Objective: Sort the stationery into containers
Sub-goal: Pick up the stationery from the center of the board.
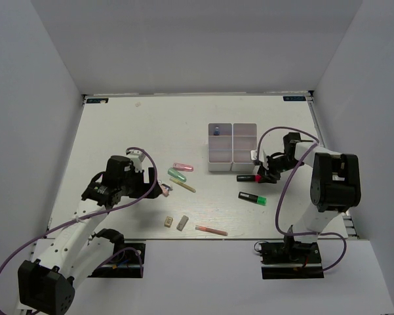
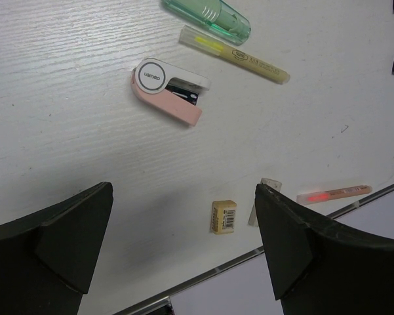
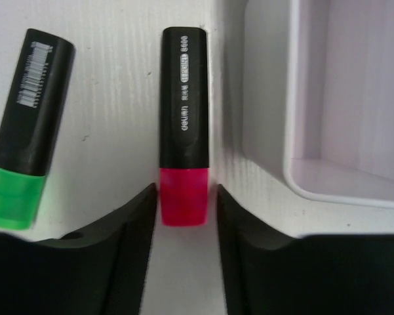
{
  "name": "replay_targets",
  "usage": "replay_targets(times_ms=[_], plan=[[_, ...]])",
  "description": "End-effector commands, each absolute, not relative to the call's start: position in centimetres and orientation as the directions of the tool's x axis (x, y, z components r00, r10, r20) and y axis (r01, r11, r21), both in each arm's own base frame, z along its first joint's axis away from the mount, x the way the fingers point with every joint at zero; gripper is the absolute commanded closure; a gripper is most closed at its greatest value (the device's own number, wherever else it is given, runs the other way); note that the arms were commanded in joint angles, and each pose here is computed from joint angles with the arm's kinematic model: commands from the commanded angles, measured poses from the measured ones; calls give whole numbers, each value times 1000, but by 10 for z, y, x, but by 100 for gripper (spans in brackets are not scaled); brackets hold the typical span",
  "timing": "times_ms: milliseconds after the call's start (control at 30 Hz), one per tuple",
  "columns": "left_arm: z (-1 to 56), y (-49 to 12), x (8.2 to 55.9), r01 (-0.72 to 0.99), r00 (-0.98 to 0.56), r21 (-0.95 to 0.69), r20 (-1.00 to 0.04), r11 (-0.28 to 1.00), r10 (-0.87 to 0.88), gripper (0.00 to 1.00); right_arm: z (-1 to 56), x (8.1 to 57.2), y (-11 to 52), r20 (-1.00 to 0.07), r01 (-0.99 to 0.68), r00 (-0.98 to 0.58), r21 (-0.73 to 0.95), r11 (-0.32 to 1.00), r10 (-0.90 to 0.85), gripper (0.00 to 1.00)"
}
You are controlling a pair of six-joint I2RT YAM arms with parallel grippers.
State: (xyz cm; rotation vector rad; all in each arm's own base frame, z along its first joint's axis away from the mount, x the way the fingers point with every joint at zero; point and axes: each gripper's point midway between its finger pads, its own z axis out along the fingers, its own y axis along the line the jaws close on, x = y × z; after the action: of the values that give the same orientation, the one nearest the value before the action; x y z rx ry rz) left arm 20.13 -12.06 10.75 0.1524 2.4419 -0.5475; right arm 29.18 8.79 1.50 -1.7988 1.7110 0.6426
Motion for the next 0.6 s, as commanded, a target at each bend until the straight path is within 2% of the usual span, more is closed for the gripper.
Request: replay_targets(times_ms=[0, 67, 100, 167, 200, 300, 467, 567], plan=[[117, -123, 205, 258, -780, -351, -626, 900, -20, 0, -16, 267, 66, -577, -997, 60, 13, -82, -815, 59], [118, -122, 205, 260, -777, -349, -629, 901, -20, 0, -19, 263, 61, -555, -996, 64, 20, -90, -829, 67], [117, -122, 204, 258, -782, -351, -624, 900, -19, 0, -19, 263, 60, -550, -996, 62, 22, -89, -833, 77], [118, -122, 205, 258, -777, -350, -630, 901, -22, 0, -19, 262, 58, -543, -996, 65, 20, -91, -837, 84], [117, -121, 205, 257, -777, -347, -630, 902, -21, 0, -20, 261, 57, -540, -996, 60, 26, -88, -840, 90], [118, -121, 205, 254, -774, -345, -632, 904, -24, 0, -15, 257, 55, -533, -996, 56, 26, -83, -844, 100], [119, -121, 204, 259, -773, -346, -634, 902, -21, 0, 2, 245, 52, -516, -997, 48, 21, -68, -855, 100], [120, -122, 205, 261, -771, -351, -636, 899, -24, 0, 30, 240, 47, -489, -995, 95, -35, -89, -867, 100]])
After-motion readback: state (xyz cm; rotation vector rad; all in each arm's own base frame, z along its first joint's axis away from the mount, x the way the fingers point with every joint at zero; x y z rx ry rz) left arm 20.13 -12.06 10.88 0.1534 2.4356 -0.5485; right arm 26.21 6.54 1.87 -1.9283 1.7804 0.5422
